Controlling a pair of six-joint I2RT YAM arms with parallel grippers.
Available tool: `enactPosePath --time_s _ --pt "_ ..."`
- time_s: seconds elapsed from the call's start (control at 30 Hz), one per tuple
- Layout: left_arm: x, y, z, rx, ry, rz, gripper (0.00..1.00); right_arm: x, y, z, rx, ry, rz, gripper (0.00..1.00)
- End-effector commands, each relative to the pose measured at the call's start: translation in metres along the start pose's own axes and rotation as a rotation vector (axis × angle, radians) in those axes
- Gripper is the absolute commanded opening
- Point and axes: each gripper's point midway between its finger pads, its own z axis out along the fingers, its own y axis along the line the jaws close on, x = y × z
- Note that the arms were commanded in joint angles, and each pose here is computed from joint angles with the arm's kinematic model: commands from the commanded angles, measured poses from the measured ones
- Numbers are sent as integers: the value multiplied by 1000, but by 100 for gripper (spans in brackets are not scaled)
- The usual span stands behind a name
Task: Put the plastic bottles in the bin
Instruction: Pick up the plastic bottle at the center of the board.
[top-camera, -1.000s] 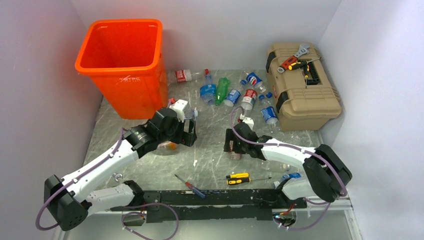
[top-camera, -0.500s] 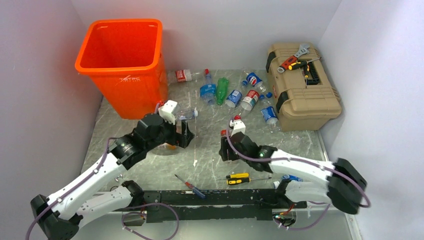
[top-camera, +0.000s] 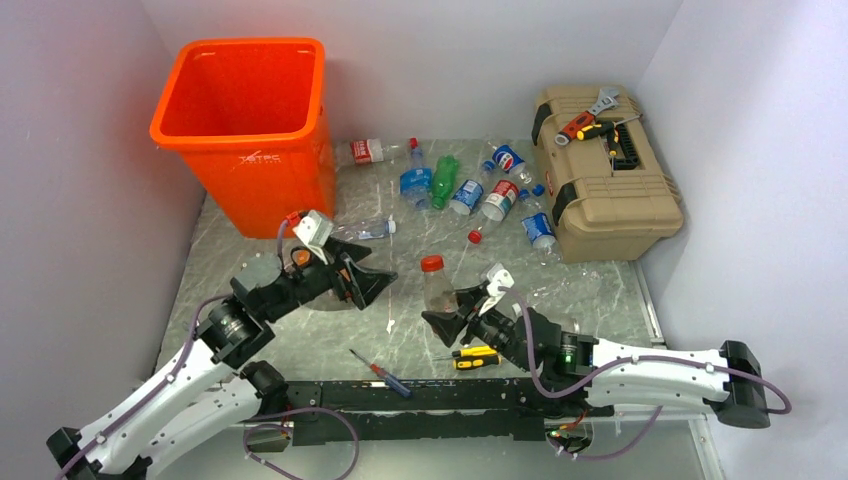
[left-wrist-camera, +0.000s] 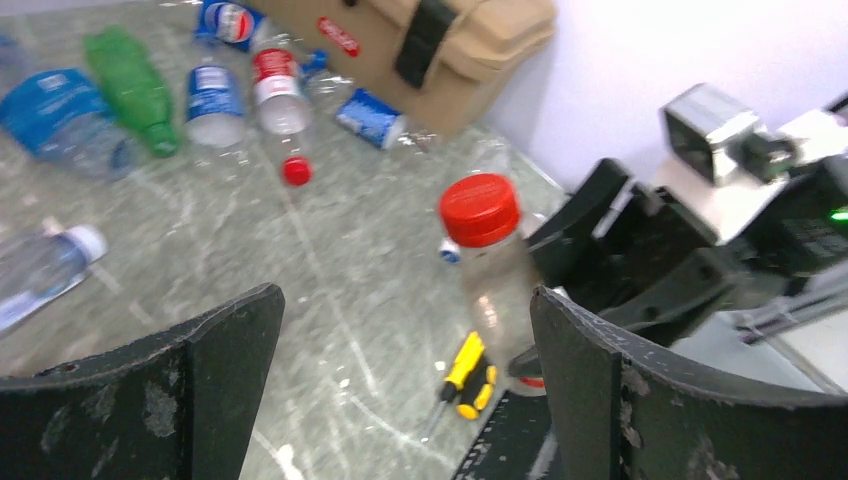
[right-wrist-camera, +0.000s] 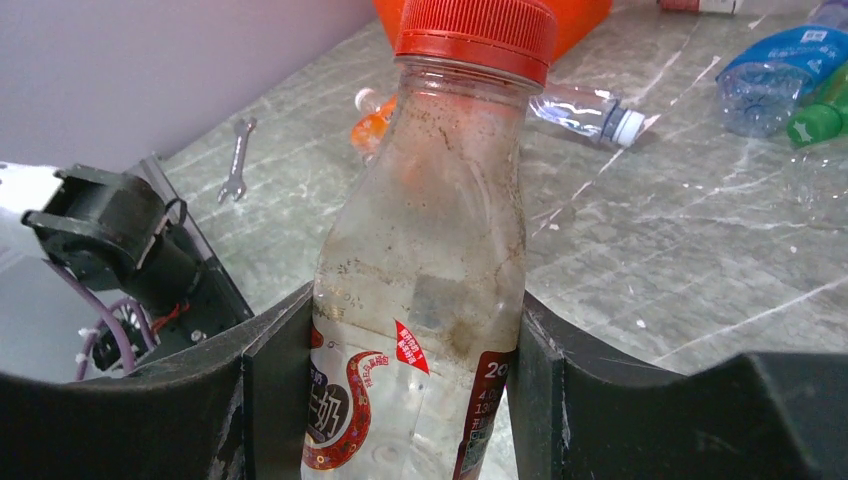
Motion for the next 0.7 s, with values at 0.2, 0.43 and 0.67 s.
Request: enactPosePath --time_s 0.2,0.43,0.67 --pt "-25 -62 32 297 94 -75 96 -48 13 -3 -48 -257 92 19" --pt "-11 -63 52 350 141 -67 94 -38 16 3 -42 -216 81 19" --pt "2 -57 69 361 211 -7 90 -26 8 9 11 -177 60 19"
